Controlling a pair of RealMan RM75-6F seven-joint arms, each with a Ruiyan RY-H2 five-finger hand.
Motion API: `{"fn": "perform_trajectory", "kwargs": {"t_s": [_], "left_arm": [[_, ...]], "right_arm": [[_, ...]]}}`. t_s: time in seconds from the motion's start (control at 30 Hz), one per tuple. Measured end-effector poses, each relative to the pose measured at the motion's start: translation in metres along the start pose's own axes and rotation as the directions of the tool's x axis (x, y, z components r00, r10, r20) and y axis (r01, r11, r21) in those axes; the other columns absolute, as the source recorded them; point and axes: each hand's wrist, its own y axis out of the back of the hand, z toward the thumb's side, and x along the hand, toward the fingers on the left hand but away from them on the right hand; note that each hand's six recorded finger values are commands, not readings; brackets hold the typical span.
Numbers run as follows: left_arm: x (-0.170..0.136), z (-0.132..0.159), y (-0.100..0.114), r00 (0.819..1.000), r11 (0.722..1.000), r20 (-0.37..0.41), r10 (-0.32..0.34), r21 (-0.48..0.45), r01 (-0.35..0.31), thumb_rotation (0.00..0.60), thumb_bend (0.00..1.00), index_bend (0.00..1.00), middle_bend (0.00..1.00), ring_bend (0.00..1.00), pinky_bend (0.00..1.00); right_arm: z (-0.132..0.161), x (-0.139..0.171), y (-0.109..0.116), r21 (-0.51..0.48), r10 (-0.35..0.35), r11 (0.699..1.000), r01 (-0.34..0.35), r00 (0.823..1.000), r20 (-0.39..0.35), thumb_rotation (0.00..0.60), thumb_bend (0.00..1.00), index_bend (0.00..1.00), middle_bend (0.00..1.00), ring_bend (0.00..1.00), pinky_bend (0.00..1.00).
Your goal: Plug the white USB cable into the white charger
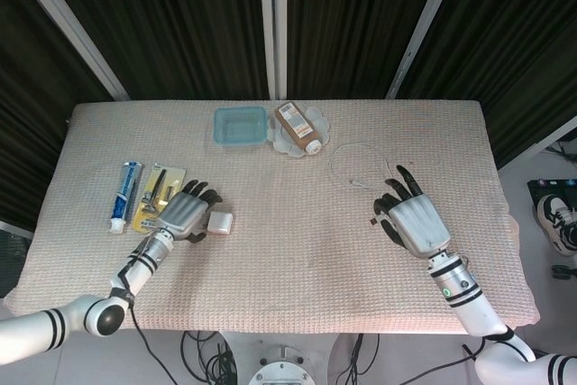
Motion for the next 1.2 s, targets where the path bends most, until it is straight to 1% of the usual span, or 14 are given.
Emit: {"fn": "perform_trajectory", "kwargs": {"t_s": [0.17,0.3,0.4,0.63,0.83,0.97,1.07,1.2], "left_arm": [[0.003,0.003,-0.008,0.999,1.000,-0.021,-0.025,-0.012,0.024,0.600,0.25,0.25,0.19,0.02,0.00],[0.005,0.006,-0.013,0.999,0.999,-0.043,-0.029,-0.034,0.027,0.600,0.25,0.28,0.21,0.04,0.00],[0.007,0.010,-0.015,0.999,0.999,-0.039,-0.034,-0.037,0.033,0.600,0.25,0.29,0.22,0.04,0.00],[0.010,0.015,-0.013,1.000,0.999,-0.015,-0.021,-0.037,0.020,0.600,0.26,0.29,0.22,0.04,0.00],[0.012,0.014,-0.010,1.000,1.000,-0.015,-0.013,-0.028,0.013,0.600,0.26,0.32,0.24,0.05,0.00],[0.014,0.014,-0.011,1.000,0.999,-0.017,-0.017,-0.029,0.016,0.600,0.26,0.36,0.29,0.08,0.00],[0.015,0.015,-0.010,1.000,0.999,-0.017,-0.011,-0.038,0.010,0.600,0.27,0.41,0.33,0.12,0.00],[0.016,0.016,-0.006,1.000,0.998,-0.025,0.018,-0.064,-0.020,0.600,0.28,0.47,0.42,0.18,0.00]], "right_arm": [[-0.002,0.002,-0.003,-0.012,0.007,1.000,-0.007,1.000,0.005,0.600,0.35,0.58,0.49,0.20,0.00],[-0.005,0.003,-0.005,-0.025,0.010,1.000,-0.010,1.000,0.010,0.600,0.35,0.58,0.49,0.20,0.00],[-0.006,0.004,-0.007,-0.032,0.012,0.999,-0.012,1.000,0.013,0.600,0.35,0.58,0.49,0.20,0.00],[-0.009,0.006,-0.009,-0.044,0.016,0.999,-0.015,1.000,0.025,0.600,0.35,0.58,0.49,0.20,0.00],[-0.011,0.007,-0.010,-0.047,0.018,0.999,-0.016,0.999,0.031,0.600,0.35,0.58,0.49,0.20,0.00],[-0.011,0.008,-0.011,-0.051,0.019,0.999,-0.018,0.999,0.034,0.600,0.35,0.58,0.49,0.20,0.00],[-0.011,0.008,-0.012,-0.052,0.022,0.998,-0.020,0.999,0.036,0.600,0.35,0.58,0.49,0.20,0.00],[-0.010,0.006,-0.014,-0.057,0.030,0.998,-0.028,0.999,0.033,0.600,0.35,0.58,0.49,0.20,0.00]]}}
